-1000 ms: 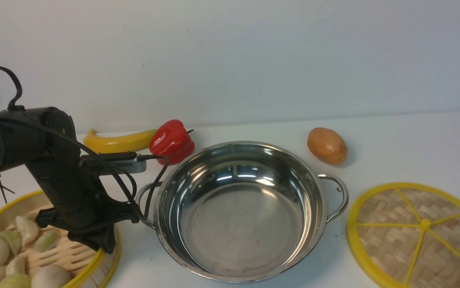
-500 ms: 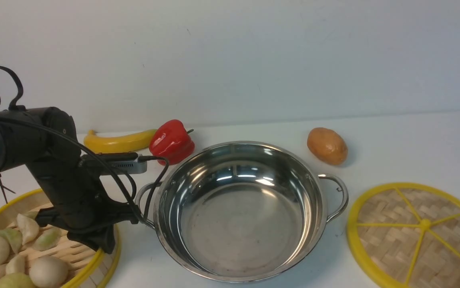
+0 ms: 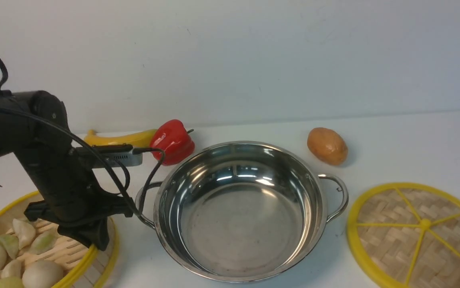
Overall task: Place the steamer in the pot on the white table, and put the lid on the steamer.
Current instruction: 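Grasp the rim of the steamer basket holding the buns with the left gripper, then place the bamboo steamer basket with dumplings into the steel pot with the left gripper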
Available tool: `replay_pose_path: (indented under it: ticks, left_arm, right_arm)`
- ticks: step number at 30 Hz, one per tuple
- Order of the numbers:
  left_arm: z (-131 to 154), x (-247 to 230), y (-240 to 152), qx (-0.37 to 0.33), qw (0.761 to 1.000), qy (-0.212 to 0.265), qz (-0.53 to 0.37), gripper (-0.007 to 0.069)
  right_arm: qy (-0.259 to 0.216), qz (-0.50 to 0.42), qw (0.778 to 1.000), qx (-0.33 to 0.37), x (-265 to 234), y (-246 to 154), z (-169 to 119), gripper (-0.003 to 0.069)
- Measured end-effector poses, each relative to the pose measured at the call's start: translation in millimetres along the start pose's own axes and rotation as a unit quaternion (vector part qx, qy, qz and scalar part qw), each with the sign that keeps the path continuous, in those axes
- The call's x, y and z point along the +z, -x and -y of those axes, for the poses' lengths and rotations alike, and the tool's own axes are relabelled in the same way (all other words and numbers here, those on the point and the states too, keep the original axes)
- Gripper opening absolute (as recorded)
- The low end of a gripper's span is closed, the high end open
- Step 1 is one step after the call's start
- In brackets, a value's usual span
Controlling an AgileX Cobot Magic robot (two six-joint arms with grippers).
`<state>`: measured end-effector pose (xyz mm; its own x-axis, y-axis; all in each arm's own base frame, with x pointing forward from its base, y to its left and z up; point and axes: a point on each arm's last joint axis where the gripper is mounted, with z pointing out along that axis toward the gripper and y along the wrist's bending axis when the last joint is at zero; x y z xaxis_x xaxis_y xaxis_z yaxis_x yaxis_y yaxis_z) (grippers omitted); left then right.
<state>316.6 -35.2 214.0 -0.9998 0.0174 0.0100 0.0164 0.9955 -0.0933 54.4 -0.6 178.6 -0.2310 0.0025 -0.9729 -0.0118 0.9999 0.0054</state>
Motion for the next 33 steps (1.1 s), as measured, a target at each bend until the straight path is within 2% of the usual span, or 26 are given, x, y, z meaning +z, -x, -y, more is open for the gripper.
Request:
replay_pose_path:
  ticks: [11, 25, 33]
  left_arm:
    - [-2, -55, 3, 0.000, 0.997, 0.039, 0.060, 0.0084]
    - [-2, -60, 3, -0.004, 0.998, 0.036, 0.059, 0.0084]
    - [28, -72, 6, 0.051, 0.994, 0.051, 0.083, 0.0084]
  right_arm:
    - [0.000, 0.000, 1.000, 0.000, 0, 0, 0, 0.0241]
    - [0.000, 0.000, 1.000, 0.000, 0, 0, 0, 0.0241]
    - [0.000, 0.000, 1.000, 0.000, 0, 0, 0, 0.0241]
